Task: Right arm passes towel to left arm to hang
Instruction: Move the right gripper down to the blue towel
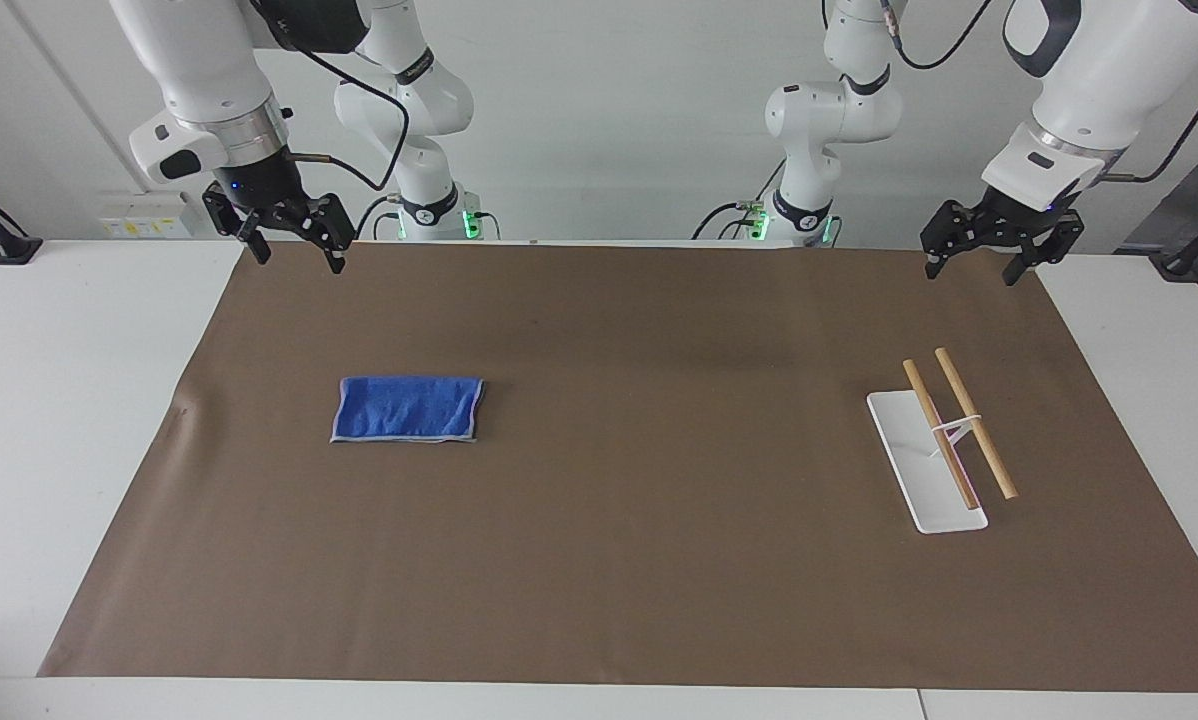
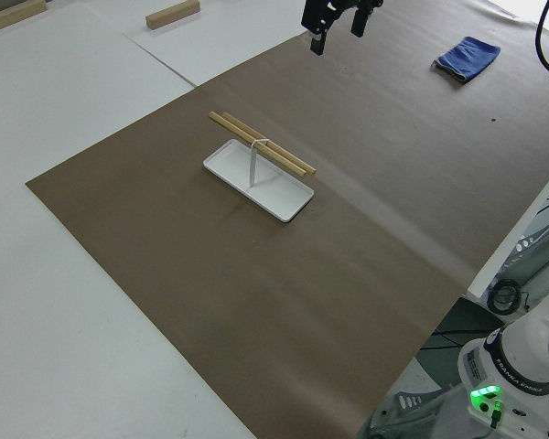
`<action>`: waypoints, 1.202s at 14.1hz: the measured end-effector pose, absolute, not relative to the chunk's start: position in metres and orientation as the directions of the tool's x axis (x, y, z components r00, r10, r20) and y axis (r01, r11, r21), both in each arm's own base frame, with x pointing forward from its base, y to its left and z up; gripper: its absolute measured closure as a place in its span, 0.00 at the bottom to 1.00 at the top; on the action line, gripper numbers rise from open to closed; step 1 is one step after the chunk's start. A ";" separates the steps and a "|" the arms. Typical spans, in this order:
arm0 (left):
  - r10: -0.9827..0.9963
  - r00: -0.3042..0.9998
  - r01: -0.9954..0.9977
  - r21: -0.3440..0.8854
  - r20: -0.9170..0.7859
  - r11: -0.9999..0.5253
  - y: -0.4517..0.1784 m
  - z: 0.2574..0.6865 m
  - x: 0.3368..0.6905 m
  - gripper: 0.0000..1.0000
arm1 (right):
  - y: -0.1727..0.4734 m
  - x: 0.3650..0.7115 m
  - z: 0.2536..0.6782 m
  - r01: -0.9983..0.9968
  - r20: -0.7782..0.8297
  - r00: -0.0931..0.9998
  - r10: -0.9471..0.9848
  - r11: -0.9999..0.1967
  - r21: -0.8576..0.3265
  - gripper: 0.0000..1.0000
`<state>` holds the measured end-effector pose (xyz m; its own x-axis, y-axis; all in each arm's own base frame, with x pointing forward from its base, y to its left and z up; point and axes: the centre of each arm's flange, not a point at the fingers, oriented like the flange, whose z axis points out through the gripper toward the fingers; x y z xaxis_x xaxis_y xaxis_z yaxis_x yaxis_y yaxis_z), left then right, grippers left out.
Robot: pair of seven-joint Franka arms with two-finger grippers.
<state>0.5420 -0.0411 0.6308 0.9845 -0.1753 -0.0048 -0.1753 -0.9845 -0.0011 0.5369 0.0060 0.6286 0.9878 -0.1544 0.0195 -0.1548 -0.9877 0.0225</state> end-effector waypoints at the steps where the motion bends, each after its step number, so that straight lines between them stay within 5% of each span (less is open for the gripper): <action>1: -0.175 0.984 -0.175 -0.001 -0.005 -0.985 -0.041 0.631 0.542 0.00 | 0.006 0.537 0.628 -0.155 0.018 0.988 -0.154 -0.988 0.023 0.00; 12: -0.175 0.984 -0.175 -0.001 -0.005 -0.985 -0.041 0.631 0.542 0.00 | 0.006 0.538 0.617 -0.154 0.012 0.988 -0.154 -0.988 0.022 0.00; 17: -0.175 0.984 -0.175 -0.001 -0.005 -0.985 -0.041 0.631 0.542 0.00 | 0.017 0.544 0.531 -0.112 0.047 0.993 -0.111 -0.994 0.013 0.00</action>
<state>0.5419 -0.0411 0.6305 0.9845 -0.1753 -0.0054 -0.1753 -0.9845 -0.0011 0.5441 0.0172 0.5312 0.9927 -0.1109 0.0467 -0.1116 -0.9937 0.0135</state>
